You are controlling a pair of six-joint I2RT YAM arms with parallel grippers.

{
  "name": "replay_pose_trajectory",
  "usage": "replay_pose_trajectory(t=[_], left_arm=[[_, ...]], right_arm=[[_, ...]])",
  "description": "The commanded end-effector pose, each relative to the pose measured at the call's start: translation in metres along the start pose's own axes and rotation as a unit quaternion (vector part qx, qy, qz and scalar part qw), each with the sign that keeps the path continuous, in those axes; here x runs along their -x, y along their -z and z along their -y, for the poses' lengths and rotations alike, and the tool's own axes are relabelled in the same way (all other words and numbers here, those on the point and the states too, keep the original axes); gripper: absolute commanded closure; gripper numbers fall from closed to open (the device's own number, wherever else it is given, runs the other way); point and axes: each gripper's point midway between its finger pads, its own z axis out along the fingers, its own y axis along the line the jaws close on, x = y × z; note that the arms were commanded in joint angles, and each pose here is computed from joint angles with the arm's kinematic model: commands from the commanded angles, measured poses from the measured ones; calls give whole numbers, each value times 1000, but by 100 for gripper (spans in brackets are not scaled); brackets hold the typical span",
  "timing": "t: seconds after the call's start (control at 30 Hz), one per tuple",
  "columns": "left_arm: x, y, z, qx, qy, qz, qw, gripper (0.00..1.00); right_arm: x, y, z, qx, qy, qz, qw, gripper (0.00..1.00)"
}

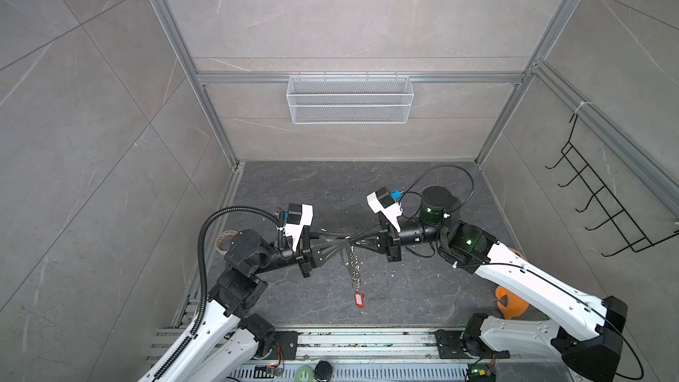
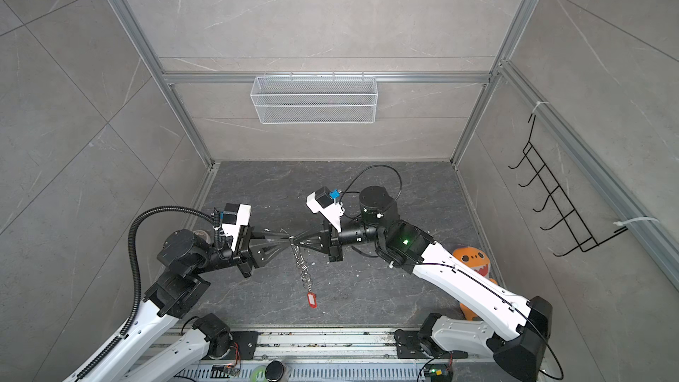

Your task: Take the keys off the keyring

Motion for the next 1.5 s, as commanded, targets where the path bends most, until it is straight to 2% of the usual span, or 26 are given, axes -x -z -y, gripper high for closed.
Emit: replay_pose_trajectory(t=[0.0,0.13,0.3,0.4,0.47,0.63,0.93,1.17,1.47], left_arm=[[14,9,14,10,-21,-8,1000,69],[7,7,13,15,-6,-53,998,69],[0,1,10,12,20,-102,994,70],[-2,-2,8,10,28,-123,992,80],[0,-3,9,3,28,-126,992,84],[0,-7,10,-6,33,-139,990,78],[0,-11,16,-38,47,-148,987,78],[-8,-15,6,-27,63,-163,984,79],[-6,-15,2,-15,54,-160,986,81]], right_arm=[[-4,9,2,-26,-3,-43,999,100],[-10,11,5,-38,-16,-89,995,100],[-10,12,6,-43,-25,-119,992,100],[-8,13,5,-45,-23,-125,991,100],[-6,13,4,-44,-24,-129,990,100],[-4,13,5,-45,-21,-132,990,100],[-1,11,9,-53,-16,-128,990,100],[4,10,9,-54,-11,-121,991,100],[7,11,6,-51,-9,-116,992,100]])
